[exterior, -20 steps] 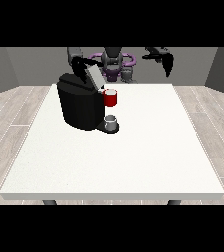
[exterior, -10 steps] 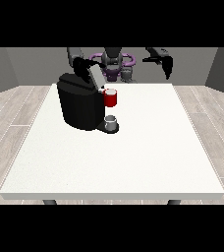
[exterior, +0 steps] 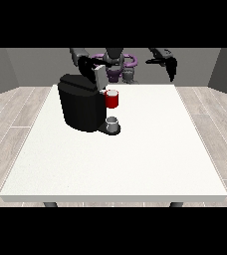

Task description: Insert the coffee pod into the coffee machine and close the lid

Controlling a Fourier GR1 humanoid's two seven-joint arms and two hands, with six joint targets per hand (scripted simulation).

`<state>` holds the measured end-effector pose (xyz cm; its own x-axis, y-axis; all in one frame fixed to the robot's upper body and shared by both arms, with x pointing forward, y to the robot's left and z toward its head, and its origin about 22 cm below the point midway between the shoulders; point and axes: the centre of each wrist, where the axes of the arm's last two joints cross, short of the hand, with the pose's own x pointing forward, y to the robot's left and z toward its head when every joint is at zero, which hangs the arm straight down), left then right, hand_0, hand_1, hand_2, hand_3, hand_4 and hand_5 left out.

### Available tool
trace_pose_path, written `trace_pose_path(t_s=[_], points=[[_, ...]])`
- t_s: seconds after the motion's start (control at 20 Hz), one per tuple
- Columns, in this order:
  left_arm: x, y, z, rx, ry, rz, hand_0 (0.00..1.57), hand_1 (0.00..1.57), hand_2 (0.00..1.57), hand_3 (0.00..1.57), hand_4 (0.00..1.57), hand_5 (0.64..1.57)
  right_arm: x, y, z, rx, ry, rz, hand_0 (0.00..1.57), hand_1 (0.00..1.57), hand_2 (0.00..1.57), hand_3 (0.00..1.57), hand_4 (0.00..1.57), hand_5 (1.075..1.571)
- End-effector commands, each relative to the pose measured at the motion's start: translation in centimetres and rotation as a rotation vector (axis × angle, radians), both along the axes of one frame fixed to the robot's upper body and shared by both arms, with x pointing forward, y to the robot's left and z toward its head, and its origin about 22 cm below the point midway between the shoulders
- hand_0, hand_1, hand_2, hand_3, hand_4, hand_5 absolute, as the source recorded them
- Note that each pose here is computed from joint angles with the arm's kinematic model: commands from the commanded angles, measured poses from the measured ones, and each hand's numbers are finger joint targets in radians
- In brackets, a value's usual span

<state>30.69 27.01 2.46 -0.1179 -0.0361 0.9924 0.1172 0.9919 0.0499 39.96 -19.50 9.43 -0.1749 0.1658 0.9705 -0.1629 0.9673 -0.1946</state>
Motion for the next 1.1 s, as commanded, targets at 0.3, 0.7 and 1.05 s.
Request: trace_pose_path(t_s=[0.3,0.7,1.05], points=[[1.0,-1.5,0.6,-0.019,-0.017,-0.019,0.0,0.0,0.0,0.0,0.12,1.571,1.1,3.4,3.6,-0.126,-0.112,0.077,0.0,0.0,0.0,0.0,0.14,1.571],[0.7,0.3,0.2,0.007,-0.048,0.024,0.0,0.0,0.0,0.0,0.12,1.571,-0.4,6.4,1.5,-0.056,-0.143,0.19,0.0,0.0,0.0,0.0,0.07,1.571],[-2.8,0.5,-3.9,-0.021,0.081,0.033,0.0,0.0,0.0,0.0,0.21,1.571,-5.0,5.8,-5.1,0.14,0.008,0.215,0.0,0.0,0.0,0.0,0.29,1.571]])
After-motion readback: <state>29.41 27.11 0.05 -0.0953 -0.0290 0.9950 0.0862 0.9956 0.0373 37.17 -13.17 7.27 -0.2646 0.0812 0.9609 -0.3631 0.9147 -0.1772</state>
